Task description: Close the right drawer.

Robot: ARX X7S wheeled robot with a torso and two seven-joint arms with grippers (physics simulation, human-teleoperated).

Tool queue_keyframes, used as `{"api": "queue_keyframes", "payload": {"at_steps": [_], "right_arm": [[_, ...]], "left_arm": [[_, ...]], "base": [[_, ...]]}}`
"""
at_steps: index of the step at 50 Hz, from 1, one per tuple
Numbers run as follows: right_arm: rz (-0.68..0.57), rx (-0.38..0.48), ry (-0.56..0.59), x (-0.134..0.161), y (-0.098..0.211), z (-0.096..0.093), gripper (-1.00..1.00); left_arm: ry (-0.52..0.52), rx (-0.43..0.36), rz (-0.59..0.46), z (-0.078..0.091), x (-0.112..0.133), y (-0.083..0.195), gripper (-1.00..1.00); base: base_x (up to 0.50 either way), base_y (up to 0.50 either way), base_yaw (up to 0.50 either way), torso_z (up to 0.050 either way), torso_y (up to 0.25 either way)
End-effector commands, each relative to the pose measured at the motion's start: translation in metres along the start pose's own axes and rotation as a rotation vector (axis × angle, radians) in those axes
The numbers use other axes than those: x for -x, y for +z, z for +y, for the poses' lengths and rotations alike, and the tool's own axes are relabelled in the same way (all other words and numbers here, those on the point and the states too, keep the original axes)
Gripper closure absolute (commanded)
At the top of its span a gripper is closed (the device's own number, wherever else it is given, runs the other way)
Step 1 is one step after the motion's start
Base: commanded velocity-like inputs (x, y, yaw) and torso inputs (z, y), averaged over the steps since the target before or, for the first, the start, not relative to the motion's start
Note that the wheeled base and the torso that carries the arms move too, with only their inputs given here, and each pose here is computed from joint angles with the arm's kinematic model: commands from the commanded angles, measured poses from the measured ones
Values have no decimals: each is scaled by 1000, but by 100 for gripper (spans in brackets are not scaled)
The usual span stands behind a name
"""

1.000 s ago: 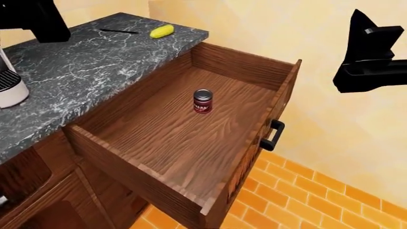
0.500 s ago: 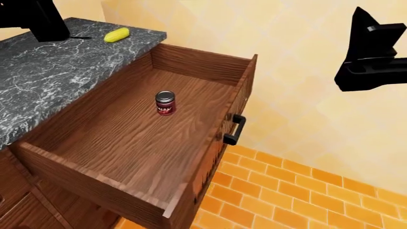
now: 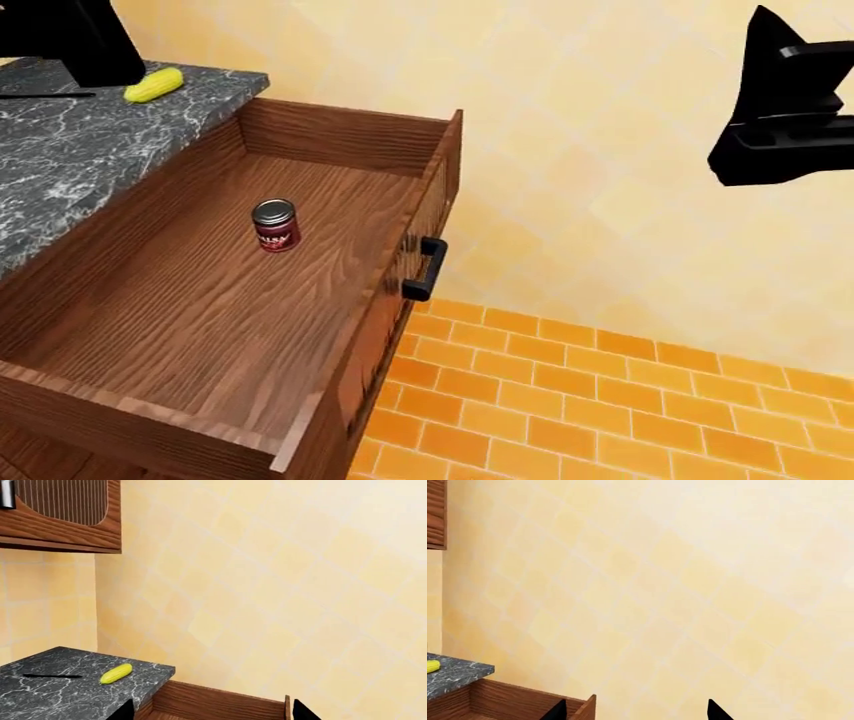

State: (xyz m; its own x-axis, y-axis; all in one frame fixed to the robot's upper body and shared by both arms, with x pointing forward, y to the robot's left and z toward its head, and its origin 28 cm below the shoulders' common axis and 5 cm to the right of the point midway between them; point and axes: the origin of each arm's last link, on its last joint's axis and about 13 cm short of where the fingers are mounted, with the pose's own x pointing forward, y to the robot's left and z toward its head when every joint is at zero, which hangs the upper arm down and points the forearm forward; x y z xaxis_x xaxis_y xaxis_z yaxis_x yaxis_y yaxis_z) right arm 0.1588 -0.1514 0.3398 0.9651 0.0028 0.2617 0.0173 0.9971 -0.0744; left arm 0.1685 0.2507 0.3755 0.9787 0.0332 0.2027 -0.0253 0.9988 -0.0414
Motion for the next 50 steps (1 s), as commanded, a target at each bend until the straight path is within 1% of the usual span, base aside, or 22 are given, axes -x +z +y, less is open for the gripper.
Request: {"api": "queue_keyframes", "payload": {"at_steps": [1,2,3,6,29,35,36,38,39,41,50], "right_arm": [[-7,32,-30,-2,0,-1,-100],[-8,24,-28,-2,0,-1,-100],[-11,64,-30,-2,0,-1,-100],[-19,79,-33,-2,2,-1,-100],[-13,89,-26,-1,0,-1,-100],[-13,85,-4,-1,-2,1,-100],[-15,25,3,-1,-1,1,-100],[-26,44,-7,-1,-1,0,-100],[-42,9,5,-1,0,0,-100],[-26,12,2,-1,-1,0,-100],[-27,3,4,1,2,0,-100]], "left_arm": [[2,1,0,0,-1,0,-100],[1,0,-2,0,0,0,-100],[1,1,-2,0,0,0,-100],[0,-1,1,0,-1,-1,-100],[-1,3,-4,0,0,0,-100],[2,5,-5,1,-1,1,-100],[3,6,-6,1,-1,1,-100],[3,6,-7,2,-1,1,-100],[3,5,-7,2,-1,1,-100],[3,5,-5,1,-1,0,-100],[1,5,-5,1,0,1,-100]], "base": [[0,0,0,0,0],[0,0,0,0,0],[0,0,0,0,0],[483,131,0,0,0],[483,131,0,0,0],[470,128,0,0,0],[0,0,0,0,0],[0,0,0,0,0],[0,0,0,0,0],[0,0,0,0,0],[0,0,-500,0,0]]}}
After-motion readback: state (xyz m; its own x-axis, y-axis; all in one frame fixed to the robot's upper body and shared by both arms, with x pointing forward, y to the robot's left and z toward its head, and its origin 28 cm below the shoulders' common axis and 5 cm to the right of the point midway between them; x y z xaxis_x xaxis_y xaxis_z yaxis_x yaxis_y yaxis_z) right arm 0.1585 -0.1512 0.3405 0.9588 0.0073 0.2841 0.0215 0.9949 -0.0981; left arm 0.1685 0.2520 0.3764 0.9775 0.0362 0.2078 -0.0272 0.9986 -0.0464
